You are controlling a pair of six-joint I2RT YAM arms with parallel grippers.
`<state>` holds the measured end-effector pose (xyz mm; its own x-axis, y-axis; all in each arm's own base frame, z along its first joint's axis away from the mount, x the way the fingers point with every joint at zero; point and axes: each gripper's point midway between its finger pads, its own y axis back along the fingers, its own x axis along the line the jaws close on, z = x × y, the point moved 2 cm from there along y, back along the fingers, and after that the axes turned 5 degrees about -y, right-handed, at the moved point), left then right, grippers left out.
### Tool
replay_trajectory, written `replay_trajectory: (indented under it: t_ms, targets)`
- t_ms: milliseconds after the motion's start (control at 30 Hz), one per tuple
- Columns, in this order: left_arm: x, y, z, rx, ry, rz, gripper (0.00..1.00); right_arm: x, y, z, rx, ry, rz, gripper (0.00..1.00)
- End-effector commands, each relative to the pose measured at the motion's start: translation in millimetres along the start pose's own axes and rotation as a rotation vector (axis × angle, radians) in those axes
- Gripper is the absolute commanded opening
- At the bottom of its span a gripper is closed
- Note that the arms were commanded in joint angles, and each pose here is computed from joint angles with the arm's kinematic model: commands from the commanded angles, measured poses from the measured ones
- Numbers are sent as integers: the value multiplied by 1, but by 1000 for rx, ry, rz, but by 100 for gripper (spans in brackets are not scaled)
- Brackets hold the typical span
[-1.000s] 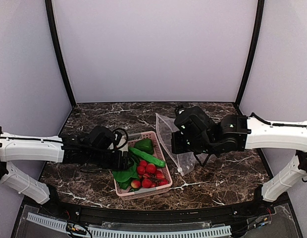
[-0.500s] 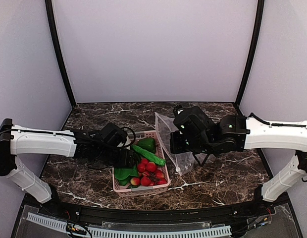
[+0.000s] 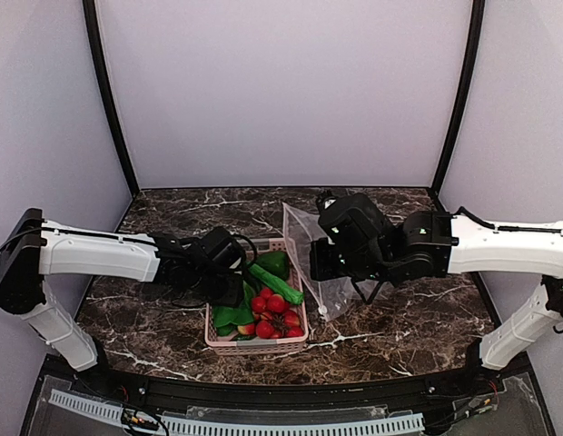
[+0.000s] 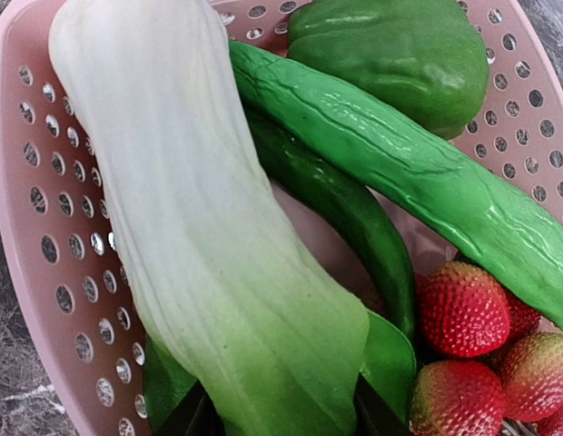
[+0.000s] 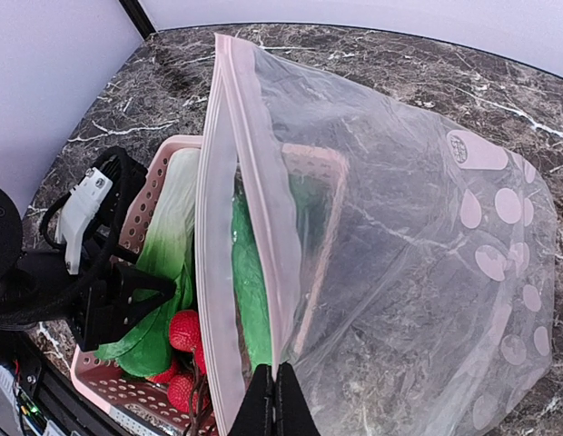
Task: Place the food in the zip-top bag and seal the zipper
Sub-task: Pick up the fake vegetable from the bin.
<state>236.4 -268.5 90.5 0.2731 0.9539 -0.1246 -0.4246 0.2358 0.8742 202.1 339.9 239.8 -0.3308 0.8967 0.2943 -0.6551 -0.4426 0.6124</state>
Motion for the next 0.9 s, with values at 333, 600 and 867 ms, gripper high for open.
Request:
replay_trajectory:
  t_ms: [333,600,867]
  targets:
    - [20,6,-19,62,-10,81,13,2,8,5,-34,-2,26,0]
    - [14,50,3,-65,41,-23,1,1,9,5,-37,-1,24,0]
    - [15,97,12,-168,21,-127,1,-2,10,11,-49,-11,22,0]
